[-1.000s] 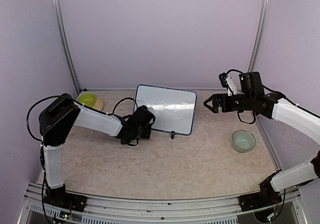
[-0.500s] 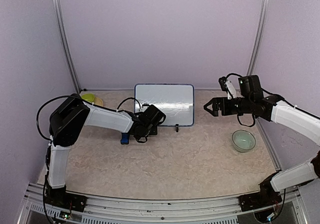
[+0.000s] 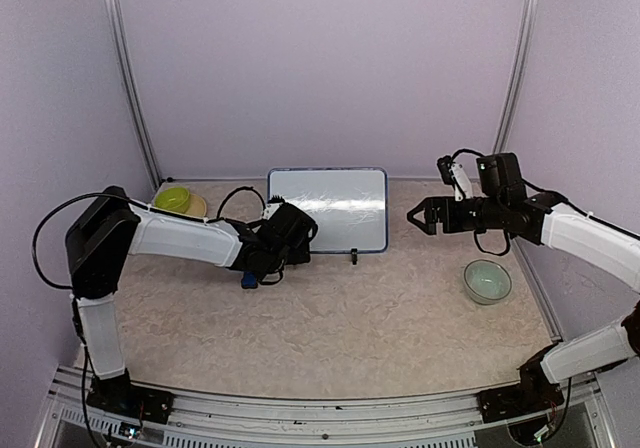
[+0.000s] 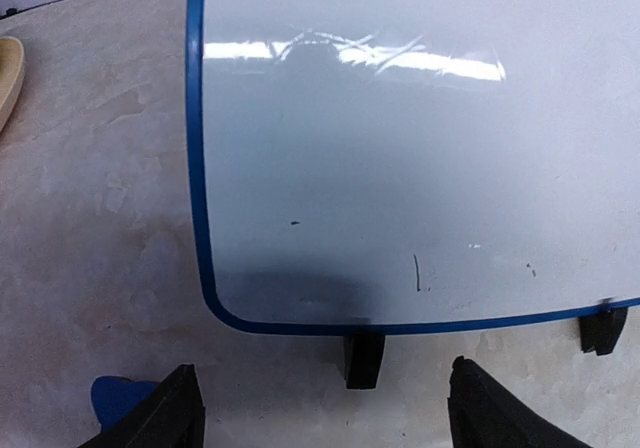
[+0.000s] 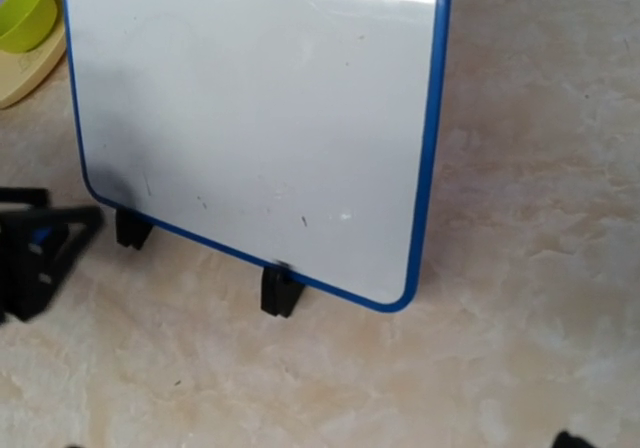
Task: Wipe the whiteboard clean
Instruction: Move the whiteboard to the center of the board, then reset both arms
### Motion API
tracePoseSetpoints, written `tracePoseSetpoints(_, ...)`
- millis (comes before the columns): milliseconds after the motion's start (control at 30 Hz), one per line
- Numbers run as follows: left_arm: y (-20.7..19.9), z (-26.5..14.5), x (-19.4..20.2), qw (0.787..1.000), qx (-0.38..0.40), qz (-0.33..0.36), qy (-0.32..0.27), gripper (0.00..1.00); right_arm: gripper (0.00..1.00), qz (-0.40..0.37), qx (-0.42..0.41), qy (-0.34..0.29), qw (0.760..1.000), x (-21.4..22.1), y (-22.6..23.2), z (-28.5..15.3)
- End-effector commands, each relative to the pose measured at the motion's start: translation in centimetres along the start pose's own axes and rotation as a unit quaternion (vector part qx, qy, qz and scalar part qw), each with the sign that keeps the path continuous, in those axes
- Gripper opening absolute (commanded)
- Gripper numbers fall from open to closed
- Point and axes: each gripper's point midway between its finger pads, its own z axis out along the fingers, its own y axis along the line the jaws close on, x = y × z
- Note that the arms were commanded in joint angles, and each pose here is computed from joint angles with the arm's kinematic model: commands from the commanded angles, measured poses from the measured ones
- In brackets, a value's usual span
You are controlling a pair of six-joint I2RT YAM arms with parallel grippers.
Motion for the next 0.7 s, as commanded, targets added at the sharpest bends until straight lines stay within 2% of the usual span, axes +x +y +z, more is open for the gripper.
tracePoseSetpoints(0, 0.5, -4.0, -4.3, 0.998, 0.024, -0.01, -0.052, 0.86, 1.0, 0.003, -0.006, 0.004, 1.0, 0.7, -0.3, 0.3)
tracePoseSetpoints(133, 2.2, -7.2, -6.3, 0.996, 0.04, 0.004, -0.079, 0.98, 1.0, -0.004, -0.003, -0.009, 1.0, 1.2, -0.4, -0.3)
tracePoseSetpoints(333, 5.8, -10.2, -8.1, 0.992, 0.095, -0.011, -0.08, 0.99, 1.0, -0.018, 0.079, -0.026, 0.996, 2.0, -3.3, -1.3)
tracePoseSetpoints(533, 11.4, -13.2, -10.0, 0.988, 0.086, -0.035, -0.123, 0.99, 1.0, -0.019, 0.124, -0.056, 0.99, 3.0, -4.9, -3.0)
tracePoseSetpoints(667, 12.2, -14.6, -10.6, 0.983, 0.102, -0.066, -0.137, 0.99, 1.0, -0.008, 0.175, -0.093, 0.98, 2.5, -6.3, -5.2)
